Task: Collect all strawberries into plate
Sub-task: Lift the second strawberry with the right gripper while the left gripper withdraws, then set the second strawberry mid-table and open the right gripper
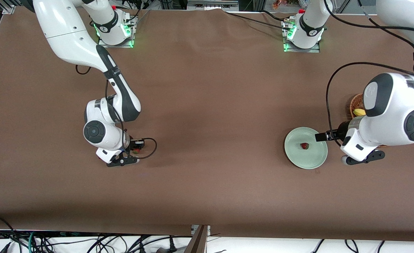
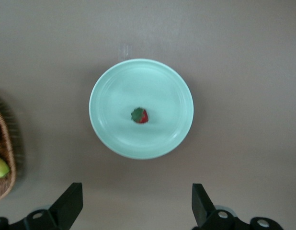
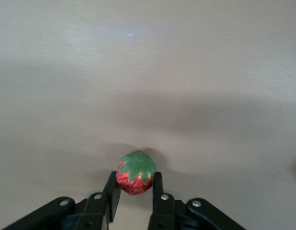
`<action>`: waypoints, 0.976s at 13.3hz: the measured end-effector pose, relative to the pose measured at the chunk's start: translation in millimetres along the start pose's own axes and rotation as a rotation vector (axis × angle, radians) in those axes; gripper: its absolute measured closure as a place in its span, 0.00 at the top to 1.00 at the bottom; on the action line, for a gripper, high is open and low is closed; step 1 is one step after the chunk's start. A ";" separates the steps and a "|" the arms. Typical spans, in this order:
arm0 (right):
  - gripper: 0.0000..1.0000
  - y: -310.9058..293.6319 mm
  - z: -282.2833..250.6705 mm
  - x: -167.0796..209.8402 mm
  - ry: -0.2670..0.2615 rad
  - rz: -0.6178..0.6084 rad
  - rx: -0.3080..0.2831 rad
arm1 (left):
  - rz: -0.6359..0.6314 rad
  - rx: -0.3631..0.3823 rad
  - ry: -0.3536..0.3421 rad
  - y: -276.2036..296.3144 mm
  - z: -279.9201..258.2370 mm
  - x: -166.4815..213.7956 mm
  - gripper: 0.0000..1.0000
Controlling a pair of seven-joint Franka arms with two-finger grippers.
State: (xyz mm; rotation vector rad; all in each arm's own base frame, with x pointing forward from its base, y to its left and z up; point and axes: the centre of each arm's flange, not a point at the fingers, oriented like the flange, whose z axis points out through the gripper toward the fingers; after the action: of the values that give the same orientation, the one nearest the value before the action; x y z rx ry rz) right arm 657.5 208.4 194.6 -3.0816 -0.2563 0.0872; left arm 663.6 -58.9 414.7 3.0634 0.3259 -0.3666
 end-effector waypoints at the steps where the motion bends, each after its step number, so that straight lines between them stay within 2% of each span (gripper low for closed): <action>1: 0.31 -20.4 -3.3 0.0 0.009 0.023 0.008 | 0.002 0.003 -0.008 -0.4 -6.4 -5.5 1.00; 4: 0.31 -126.8 -17.5 -6.8 0.060 0.161 0.039 | 0.008 0.015 -0.050 -1.1 -9.2 -14.8 1.00; 7: 0.31 -238.3 -17.0 -26.3 0.132 0.280 0.101 | 0.013 0.024 -0.083 -2.4 -11.0 -21.6 1.00; 10: 0.31 -300.2 6.2 -40.6 0.233 0.335 0.203 | 0.017 0.026 -0.088 -2.9 -13.8 -24.4 1.00; 13: 0.31 -347.0 20.8 -60.2 0.265 0.382 0.273 | 0.021 0.027 -0.091 -1.7 -12.1 -24.9 1.00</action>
State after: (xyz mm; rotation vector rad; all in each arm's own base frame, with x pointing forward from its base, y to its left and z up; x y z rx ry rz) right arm 540.2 541.1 195.2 -2.7841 0.3274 -0.2490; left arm 642.3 -61.5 432.4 3.0614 0.2863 -0.5116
